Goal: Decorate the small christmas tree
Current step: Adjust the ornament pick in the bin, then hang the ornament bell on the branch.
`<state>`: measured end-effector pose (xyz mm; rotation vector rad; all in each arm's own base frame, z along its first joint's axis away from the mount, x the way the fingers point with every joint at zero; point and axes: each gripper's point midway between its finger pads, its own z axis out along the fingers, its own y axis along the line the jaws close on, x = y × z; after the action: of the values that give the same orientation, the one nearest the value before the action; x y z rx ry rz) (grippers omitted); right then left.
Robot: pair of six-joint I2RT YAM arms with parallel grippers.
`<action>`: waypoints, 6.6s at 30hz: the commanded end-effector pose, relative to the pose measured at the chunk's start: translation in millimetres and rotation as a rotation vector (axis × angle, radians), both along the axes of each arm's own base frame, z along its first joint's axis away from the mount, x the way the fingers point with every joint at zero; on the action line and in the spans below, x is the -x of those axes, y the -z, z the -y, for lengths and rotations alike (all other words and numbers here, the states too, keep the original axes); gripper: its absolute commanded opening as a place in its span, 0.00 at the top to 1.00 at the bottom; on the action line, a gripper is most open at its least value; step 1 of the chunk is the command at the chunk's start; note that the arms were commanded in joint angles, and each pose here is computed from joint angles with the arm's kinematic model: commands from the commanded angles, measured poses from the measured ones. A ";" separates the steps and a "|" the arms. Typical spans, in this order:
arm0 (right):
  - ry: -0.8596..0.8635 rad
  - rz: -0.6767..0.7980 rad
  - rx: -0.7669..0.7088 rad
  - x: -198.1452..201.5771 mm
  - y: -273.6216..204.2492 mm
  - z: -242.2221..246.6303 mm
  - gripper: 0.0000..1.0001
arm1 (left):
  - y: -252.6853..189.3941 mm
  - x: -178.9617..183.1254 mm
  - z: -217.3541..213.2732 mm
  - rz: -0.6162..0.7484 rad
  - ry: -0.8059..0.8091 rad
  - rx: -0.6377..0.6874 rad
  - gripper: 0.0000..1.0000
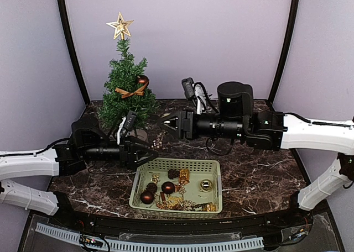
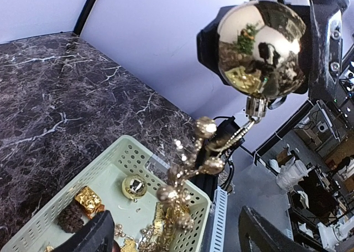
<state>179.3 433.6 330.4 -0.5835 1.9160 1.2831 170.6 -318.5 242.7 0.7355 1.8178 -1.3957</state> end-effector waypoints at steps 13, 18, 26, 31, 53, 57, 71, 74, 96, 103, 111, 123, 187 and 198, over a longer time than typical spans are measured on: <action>-0.083 0.053 -0.156 14.8 -45.7 -6.8 0.54 | -47.8 6.1 37.8 0.139 0.111 0.164 0.20; -0.079 0.054 -0.159 13.3 -44.9 -7.4 0.54 | -44.6 8.3 40.7 0.123 0.122 0.156 0.38; -0.077 0.053 -0.166 13.9 -44.0 -6.4 0.54 | -40.0 10.2 36.2 0.098 0.108 0.147 0.70; -0.075 0.048 -0.171 14.1 -43.1 -5.4 0.55 | -44.0 10.2 36.3 0.106 0.106 0.157 0.76; -0.206 0.067 -0.179 45.8 -41.8 -18.1 0.55 | -22.4 -14.2 30.4 -0.071 -0.064 0.121 0.97; -0.186 0.079 -0.186 44.7 -43.8 -16.5 0.55 | -12.2 -14.0 31.4 -0.121 -0.064 0.106 0.97; -0.010 0.083 -0.142 18.6 -32.1 1.3 0.55 | 73.9 19.6 4.2 -0.148 -0.031 -0.191 0.44; -0.007 0.094 -0.139 18.0 -33.4 1.4 0.55 | 70.5 10.1 -13.0 -0.108 -0.129 -0.223 0.27; -0.105 0.329 -0.266 -8.5 -118.4 -45.3 0.55 | -135.7 -14.7 -42.4 0.093 -0.016 0.195 0.16; -0.213 0.327 -0.344 8.3 -132.7 -45.4 0.54 | -155.1 -1.5 -36.5 0.164 0.092 0.273 0.16; -0.280 0.316 -0.377 20.3 -138.5 -40.7 0.54 | -164.4 4.3 -37.3 0.179 0.126 0.341 0.53; -0.273 0.307 -0.388 20.2 -137.2 -36.5 0.54 | -158.7 3.5 -42.5 0.161 0.088 0.357 0.87; 0.018 0.364 -0.323 -49.5 -112.2 -68.8 0.55 | -158.9 -61.6 -92.4 0.222 -0.420 0.259 1.00; 0.203 0.411 -0.328 -93.8 -119.6 -88.8 0.55 | -168.6 -95.3 -123.3 0.267 -0.605 0.174 1.00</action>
<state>252.8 527.2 422.2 -0.5369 1.4411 1.2541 257.2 -208.1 398.5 0.2521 1.5288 -1.0763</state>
